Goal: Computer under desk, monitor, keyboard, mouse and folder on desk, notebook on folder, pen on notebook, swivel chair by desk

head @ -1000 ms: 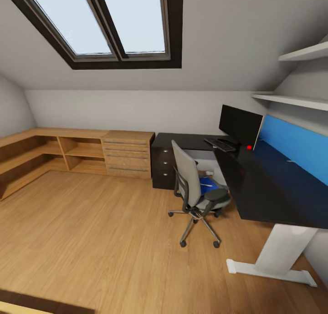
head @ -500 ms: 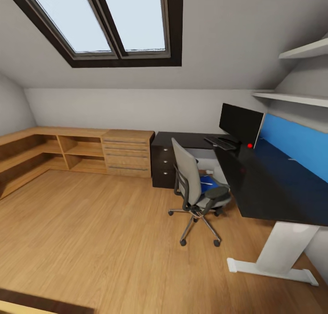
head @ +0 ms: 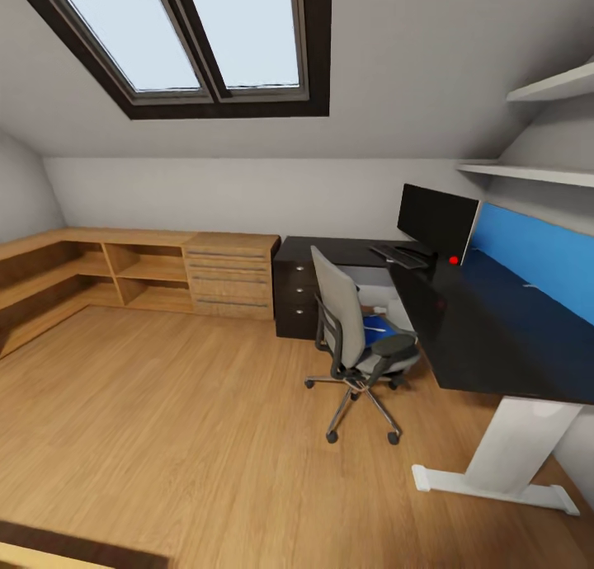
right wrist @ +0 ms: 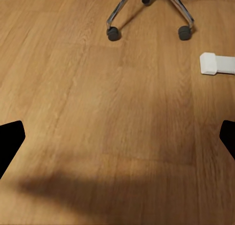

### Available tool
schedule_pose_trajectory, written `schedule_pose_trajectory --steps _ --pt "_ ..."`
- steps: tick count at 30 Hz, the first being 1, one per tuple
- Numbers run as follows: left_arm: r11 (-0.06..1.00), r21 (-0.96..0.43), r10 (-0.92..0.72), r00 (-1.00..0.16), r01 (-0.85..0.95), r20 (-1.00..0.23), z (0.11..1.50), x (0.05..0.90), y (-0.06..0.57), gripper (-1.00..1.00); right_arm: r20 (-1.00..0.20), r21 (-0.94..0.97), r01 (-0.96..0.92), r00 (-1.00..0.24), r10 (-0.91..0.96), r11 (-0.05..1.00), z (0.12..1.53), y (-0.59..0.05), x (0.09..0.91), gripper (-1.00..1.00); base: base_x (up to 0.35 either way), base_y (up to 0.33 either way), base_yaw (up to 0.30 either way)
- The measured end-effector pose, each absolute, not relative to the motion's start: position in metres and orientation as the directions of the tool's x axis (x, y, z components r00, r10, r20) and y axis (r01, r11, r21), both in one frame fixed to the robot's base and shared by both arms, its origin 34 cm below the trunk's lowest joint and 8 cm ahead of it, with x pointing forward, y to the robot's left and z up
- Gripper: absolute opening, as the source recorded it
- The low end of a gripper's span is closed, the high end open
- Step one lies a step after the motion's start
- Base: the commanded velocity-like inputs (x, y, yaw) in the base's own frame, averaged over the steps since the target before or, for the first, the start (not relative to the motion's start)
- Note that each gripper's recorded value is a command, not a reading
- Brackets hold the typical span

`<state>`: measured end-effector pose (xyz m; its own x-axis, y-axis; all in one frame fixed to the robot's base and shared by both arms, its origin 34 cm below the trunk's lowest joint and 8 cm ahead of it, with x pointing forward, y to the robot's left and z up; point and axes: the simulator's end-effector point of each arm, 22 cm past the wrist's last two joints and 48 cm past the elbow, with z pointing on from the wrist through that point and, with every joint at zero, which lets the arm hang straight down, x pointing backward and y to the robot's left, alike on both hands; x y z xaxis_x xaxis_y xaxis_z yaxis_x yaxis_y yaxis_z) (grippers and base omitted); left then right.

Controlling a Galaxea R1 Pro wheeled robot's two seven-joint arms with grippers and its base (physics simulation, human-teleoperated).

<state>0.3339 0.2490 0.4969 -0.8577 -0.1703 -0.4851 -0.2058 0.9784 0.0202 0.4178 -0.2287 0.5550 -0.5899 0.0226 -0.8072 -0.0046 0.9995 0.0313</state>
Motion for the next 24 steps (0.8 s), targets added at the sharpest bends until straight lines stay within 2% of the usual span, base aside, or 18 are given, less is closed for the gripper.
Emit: schedule_pose_trajectory --steps 10,14,24 --pt "0.978 0.024 -0.169 -0.858 -0.207 -0.485 0.48 0.333 0.252 1.0 -0.808 0.03 -0.005 -0.588 0.021 1.0 0.539 -0.23 0.418 1.0 0.0 0.0 -0.205" --pt "0.976 0.043 -0.165 -0.859 -0.212 -0.485 0.473 0.332 0.268 1.0 -0.808 0.029 -0.004 -0.588 0.021 1.0 0.532 -0.231 0.418 1.0 0.0 0.0 -0.06" --pt "0.978 0.012 -0.18 -0.867 -0.21 -0.466 0.453 0.325 0.241 1.0 -0.812 0.028 -0.001 -0.583 0.022 1.0 0.516 -0.231 0.418 1.0 0.0 0.0 -0.007"
